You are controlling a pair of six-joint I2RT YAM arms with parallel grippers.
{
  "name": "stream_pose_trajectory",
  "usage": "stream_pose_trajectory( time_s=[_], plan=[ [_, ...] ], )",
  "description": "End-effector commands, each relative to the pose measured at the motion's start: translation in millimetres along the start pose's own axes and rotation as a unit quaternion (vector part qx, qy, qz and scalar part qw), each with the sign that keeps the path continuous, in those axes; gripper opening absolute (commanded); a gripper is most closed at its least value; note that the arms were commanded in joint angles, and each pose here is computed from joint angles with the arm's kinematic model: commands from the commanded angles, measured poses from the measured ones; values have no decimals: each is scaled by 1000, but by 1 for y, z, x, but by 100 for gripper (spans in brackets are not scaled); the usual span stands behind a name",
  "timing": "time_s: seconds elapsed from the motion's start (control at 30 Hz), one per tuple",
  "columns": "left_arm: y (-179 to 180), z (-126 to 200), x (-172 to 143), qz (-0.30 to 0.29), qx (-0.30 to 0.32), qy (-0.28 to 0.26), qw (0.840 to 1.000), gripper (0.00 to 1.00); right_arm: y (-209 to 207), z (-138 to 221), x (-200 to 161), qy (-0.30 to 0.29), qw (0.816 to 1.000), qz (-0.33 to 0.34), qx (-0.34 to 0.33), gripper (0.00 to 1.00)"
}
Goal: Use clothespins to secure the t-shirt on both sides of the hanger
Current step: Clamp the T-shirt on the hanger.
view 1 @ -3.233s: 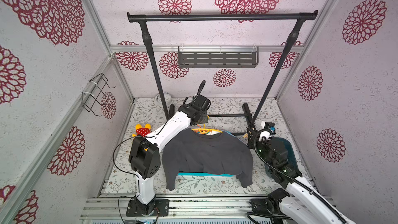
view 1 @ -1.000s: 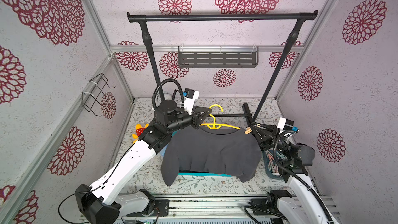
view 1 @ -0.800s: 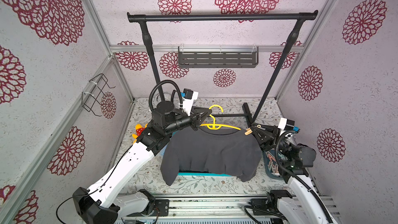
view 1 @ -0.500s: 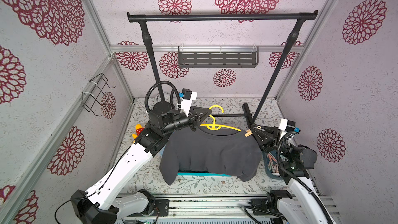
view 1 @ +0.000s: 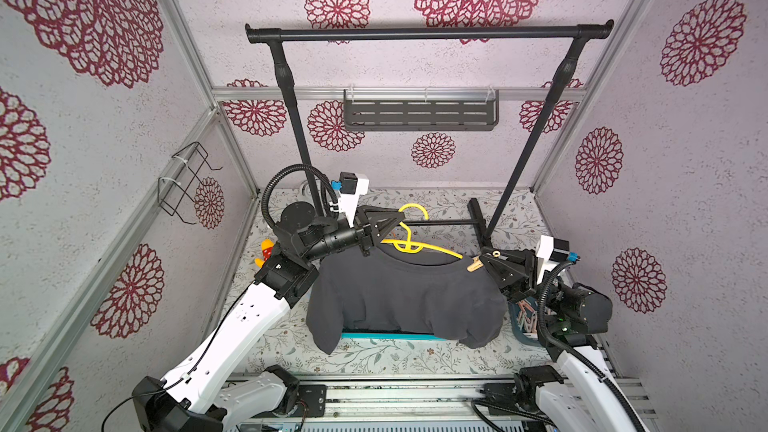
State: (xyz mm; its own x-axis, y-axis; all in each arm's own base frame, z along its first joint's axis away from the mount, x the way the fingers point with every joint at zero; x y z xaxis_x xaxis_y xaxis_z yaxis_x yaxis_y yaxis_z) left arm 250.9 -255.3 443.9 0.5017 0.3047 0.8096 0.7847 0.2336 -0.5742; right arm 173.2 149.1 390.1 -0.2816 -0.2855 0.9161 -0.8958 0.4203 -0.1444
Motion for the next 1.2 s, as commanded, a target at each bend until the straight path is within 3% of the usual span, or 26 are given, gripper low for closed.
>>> stream_pose_trajectory(
  time_s=[0.0,0.33,0.7,0.87,0.97,1.17],
  plan=[
    [-28,11,28,-32,-41,-51,997,0,7,-2,17,-20,1000,10,11,0],
    [-30,12,28,-23,-54,-56,997,0,3,-6,-5,11,1000,-12,15,0],
    [-17,10,22,-14,-34,-51,998,0,-9,-7,-2,27,999,13,-31,1],
    [-6,7,16,-8,-17,-40,999,0,-10,-8,3,29,999,23,-36,16],
    [1,5,11,-2,-7,-29,1000,0,-11,-9,5,33,998,27,-36,20],
    [10,5,3,-1,14,-13,1000,0,-19,-10,14,30,997,35,-69,51]
  ],
)
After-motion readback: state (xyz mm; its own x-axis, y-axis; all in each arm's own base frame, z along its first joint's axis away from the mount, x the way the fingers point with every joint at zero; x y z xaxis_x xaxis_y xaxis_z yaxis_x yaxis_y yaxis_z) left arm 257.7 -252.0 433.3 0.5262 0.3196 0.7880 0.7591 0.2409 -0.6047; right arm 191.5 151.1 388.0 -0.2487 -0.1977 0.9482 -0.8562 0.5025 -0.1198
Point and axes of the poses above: each gripper's point midway between its finger pads, its own z axis back along the fingers, its own y axis along the line the jaws close on, x = y × z, the point moved 2 cm from there along z, back along the fingers, and after that the axes turned 15 degrees about z, right-handed, at the moved point
